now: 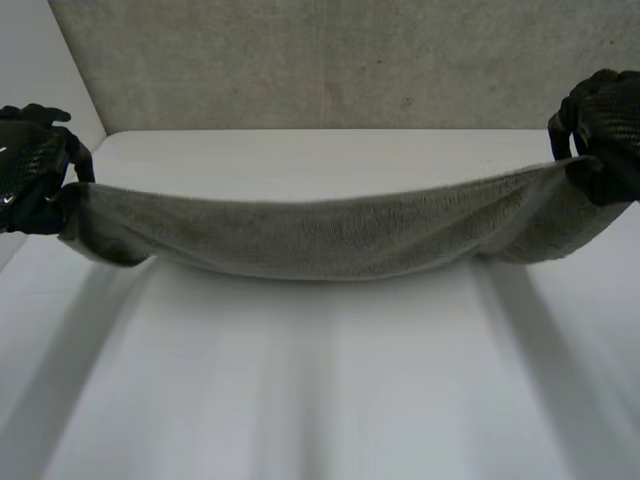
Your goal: Fold the towel.
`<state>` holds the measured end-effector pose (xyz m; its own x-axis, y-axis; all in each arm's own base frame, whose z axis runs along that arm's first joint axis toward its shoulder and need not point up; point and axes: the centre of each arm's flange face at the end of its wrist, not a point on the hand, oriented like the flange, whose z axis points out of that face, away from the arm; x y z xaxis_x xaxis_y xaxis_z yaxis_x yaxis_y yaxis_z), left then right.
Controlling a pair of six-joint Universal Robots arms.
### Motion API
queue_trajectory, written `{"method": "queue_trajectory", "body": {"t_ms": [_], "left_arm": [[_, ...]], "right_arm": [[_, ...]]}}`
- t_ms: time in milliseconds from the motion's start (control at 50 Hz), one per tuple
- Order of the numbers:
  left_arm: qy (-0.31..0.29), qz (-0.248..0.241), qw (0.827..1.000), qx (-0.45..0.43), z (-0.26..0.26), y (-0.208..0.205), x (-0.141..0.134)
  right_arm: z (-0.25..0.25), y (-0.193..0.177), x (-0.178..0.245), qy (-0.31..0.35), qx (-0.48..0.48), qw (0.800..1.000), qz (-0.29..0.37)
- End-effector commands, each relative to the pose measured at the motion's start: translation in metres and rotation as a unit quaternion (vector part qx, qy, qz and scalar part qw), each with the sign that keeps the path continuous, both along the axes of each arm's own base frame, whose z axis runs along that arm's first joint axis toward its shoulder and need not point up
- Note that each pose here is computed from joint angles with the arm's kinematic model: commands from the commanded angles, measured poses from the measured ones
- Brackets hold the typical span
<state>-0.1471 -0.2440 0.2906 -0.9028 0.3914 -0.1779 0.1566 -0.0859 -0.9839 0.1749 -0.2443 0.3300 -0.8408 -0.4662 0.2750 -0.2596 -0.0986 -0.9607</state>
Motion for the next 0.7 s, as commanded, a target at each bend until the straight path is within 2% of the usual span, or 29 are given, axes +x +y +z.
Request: {"method": "queue_trajectory", "body": {"t_ms": [20, 140, 220, 320, 400, 440, 540, 700], "left_arm": [[0.0, 0.002, 1.0, 0.029, -0.016, -0.015, 0.003], [0.003, -0.01, 0.998, 0.067, -0.039, -0.043, -0.001], [0.004, -0.038, 0.993, 0.112, -0.071, -0.078, -0.018], [-0.006, -0.038, 0.99, 0.135, -0.098, -0.11, -0.024], [-0.026, -0.019, 0.99, 0.141, -0.115, -0.128, -0.024], [-0.06, -0.016, 0.99, 0.129, -0.125, -0.139, -0.036], [-0.098, -0.023, 0.988, 0.114, -0.14, -0.15, -0.049], [-0.107, -0.033, 0.99, 0.09, -0.155, -0.165, -0.06]], "right_arm": [[-0.005, -0.019, 0.001, 0.01, -0.006, 1.0, 0.003], [-0.047, -0.063, 0.014, 0.051, 0.019, 0.998, 0.023], [-0.066, -0.076, 0.027, 0.079, 0.027, 0.996, 0.041], [-0.09, -0.095, 0.042, 0.107, 0.031, 0.993, 0.047], [-0.114, -0.117, 0.047, 0.113, 0.028, 0.993, 0.035], [-0.124, -0.124, 0.048, 0.113, 0.024, 0.993, 0.031], [-0.149, -0.141, 0.05, 0.115, 0.018, 0.993, 0.021], [-0.182, -0.158, 0.051, 0.118, 0.027, 0.993, 0.013]]}}
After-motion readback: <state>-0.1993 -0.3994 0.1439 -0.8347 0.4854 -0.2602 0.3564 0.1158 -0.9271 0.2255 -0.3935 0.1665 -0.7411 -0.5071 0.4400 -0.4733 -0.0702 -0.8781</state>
